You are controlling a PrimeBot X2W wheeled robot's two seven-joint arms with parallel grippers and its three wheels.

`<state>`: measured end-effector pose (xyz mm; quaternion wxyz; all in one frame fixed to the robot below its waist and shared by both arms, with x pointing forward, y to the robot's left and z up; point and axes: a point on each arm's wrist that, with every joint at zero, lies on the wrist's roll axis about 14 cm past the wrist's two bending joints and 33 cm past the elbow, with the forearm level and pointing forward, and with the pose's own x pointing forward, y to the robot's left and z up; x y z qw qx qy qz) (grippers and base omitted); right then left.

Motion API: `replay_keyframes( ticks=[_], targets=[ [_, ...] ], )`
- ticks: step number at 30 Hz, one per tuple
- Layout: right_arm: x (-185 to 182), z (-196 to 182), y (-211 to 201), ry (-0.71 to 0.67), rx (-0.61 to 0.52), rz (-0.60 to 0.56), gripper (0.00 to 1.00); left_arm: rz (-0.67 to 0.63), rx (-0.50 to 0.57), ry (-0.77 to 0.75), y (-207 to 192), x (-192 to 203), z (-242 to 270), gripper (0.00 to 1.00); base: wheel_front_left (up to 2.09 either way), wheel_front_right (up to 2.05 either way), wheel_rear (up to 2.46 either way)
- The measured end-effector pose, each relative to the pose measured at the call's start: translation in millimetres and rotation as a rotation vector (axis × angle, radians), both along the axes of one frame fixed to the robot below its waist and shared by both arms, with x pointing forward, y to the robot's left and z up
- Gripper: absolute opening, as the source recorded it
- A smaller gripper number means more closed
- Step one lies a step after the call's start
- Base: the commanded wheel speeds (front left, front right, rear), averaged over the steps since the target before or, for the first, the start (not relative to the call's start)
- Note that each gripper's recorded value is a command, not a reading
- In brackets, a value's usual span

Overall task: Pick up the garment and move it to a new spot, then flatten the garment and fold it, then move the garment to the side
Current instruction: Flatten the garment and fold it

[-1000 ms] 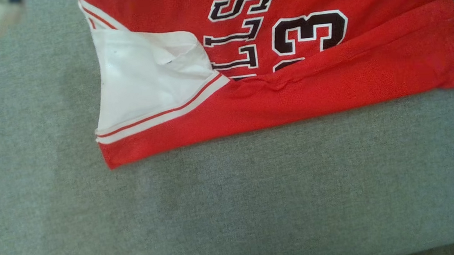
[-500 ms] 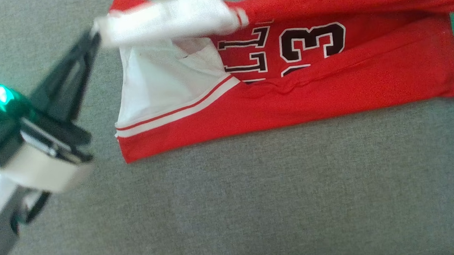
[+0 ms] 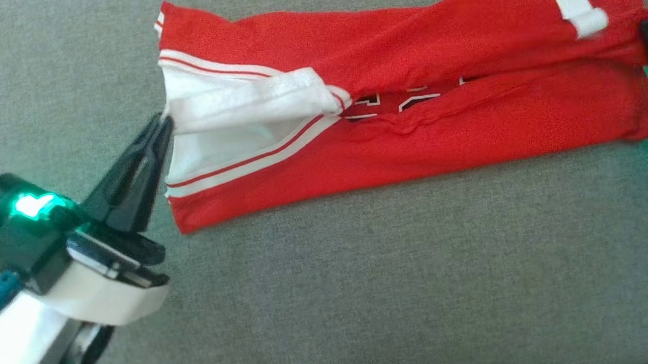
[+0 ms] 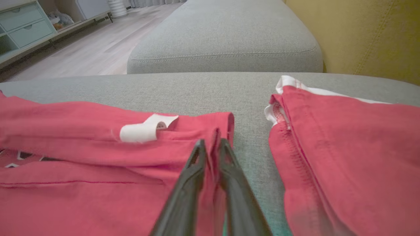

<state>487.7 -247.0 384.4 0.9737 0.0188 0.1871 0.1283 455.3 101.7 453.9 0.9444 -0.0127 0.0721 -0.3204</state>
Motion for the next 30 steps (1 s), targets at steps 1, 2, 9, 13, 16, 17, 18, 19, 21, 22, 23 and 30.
replay_keyframes(
  ticks=[1, 2, 9, 13, 16, 17, 18, 19, 21, 22, 23, 30],
  targets=[
    [-0.1, 0.8, 0.4, -0.005, 0.003, -0.005, 1.00, 0.000, -0.013, 0.002, -2.8, -0.9, 0.1, 0.72, 0.00, 0.00, 0.00],
    [0.1, 2.5, 0.2, -0.012, 0.010, -0.015, 1.00, 0.005, -0.018, 0.000, -4.9, -1.2, -0.5, 1.00, 0.00, 0.00, 0.00],
    [-6.6, 21.3, -12.4, -0.093, 0.049, -0.134, 1.00, 0.172, -0.047, -0.051, -3.4, 3.5, 5.3, 1.00, 0.00, 0.00, 0.00],
    [-27.9, 23.1, -11.8, -0.112, 0.065, -0.193, 1.00, 0.283, -0.058, -0.096, -0.2, -1.2, 14.8, 1.00, 0.00, 0.00, 0.00],
    [-43.8, 23.3, -5.3, -0.117, 0.078, -0.217, 1.00, 0.341, -0.063, -0.126, 1.6, -9.0, 22.8, 1.00, 0.00, 0.00, 0.00],
    [-47.9, 24.1, -4.0, -0.120, 0.081, -0.225, 1.00, 0.355, -0.067, -0.133, 1.4, -12.3, 25.4, 1.00, 0.00, 0.00, 0.00],
    [-50.7, 26.1, -4.4, -0.127, 0.087, -0.239, 1.00, 0.372, -0.074, -0.137, 1.7, -15.3, 27.7, 1.00, 0.00, 0.00, 0.00],
    [-52.6, 28.2, -5.3, -0.135, 0.091, -0.253, 1.00, 0.390, -0.079, -0.143, 2.8, -18.1, 30.2, 1.00, 0.00, 0.00, 0.00],
    [-54.8, 31.8, -10.2, -0.147, 0.089, -0.278, 1.00, 0.422, -0.080, -0.165, 6.0, -22.0, 36.6, 1.00, 0.00, 0.00, 0.00],
    [-54.7, 31.8, -11.7, -0.148, 0.086, -0.285, 1.00, 0.437, -0.083, -0.176, 8.0, -23.5, 40.3, 1.00, 0.00, 0.00, 0.00],
    [-53.9, 31.1, -12.3, -0.148, 0.085, -0.292, 1.00, 0.460, -0.084, -0.191, 11.2, -24.2, 44.6, 1.00, 0.00, 0.00, 0.00],
    [-44.7, 18.4, -9.9, -0.109, 0.089, -0.325, 1.00, 0.560, -0.093, -0.217, 25.5, -44.1, 55.9, 1.00, 0.00, 0.00, 0.00]
  ],
)
